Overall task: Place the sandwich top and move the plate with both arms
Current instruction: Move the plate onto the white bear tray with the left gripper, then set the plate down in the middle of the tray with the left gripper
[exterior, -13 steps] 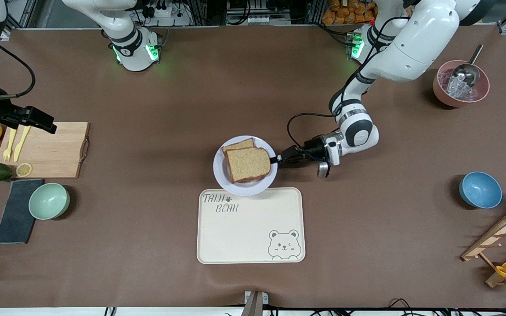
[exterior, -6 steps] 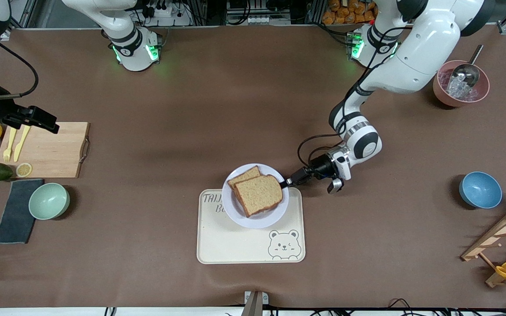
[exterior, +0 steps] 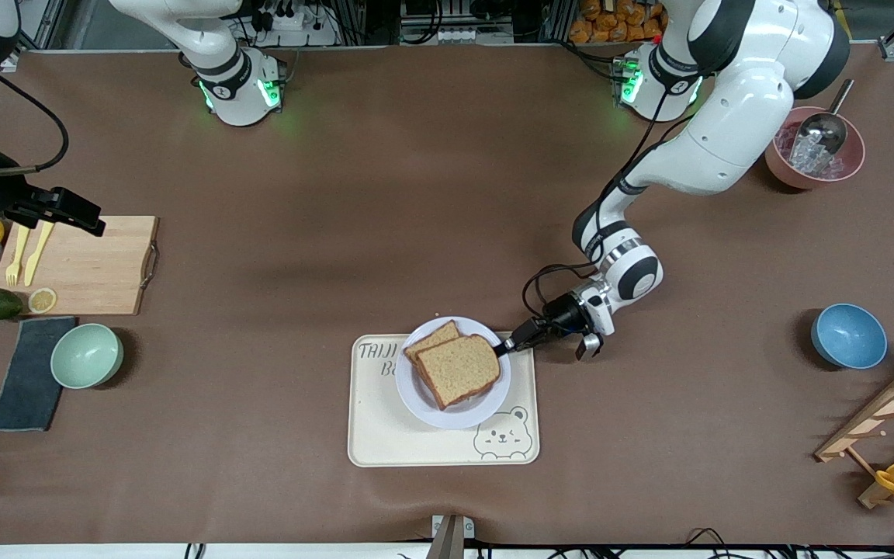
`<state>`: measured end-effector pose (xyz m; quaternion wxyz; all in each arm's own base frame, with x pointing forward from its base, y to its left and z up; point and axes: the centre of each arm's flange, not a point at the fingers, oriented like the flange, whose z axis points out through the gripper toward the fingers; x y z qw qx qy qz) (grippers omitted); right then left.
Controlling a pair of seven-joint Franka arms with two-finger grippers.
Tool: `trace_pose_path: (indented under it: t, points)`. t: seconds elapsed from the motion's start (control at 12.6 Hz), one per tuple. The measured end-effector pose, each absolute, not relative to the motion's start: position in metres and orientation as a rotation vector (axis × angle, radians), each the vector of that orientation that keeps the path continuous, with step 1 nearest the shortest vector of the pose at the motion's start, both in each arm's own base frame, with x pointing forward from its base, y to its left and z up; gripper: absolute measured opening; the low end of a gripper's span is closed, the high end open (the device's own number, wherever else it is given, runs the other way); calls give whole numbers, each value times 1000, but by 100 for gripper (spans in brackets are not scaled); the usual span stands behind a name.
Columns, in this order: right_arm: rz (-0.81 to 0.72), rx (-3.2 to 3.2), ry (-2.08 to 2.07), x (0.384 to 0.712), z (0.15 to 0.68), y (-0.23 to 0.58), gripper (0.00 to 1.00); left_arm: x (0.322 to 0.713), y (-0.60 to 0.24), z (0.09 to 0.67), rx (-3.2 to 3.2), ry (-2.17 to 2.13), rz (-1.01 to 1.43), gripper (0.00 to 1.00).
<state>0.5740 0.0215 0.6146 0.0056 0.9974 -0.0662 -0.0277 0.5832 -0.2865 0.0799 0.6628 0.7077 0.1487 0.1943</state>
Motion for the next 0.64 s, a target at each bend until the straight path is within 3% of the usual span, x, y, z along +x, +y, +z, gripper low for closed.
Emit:
trace_pose_path:
  t: [0.64]
  points:
    - [-87,3123,-200,574,615,24,100,597,-302,70,1643,331,458,5]
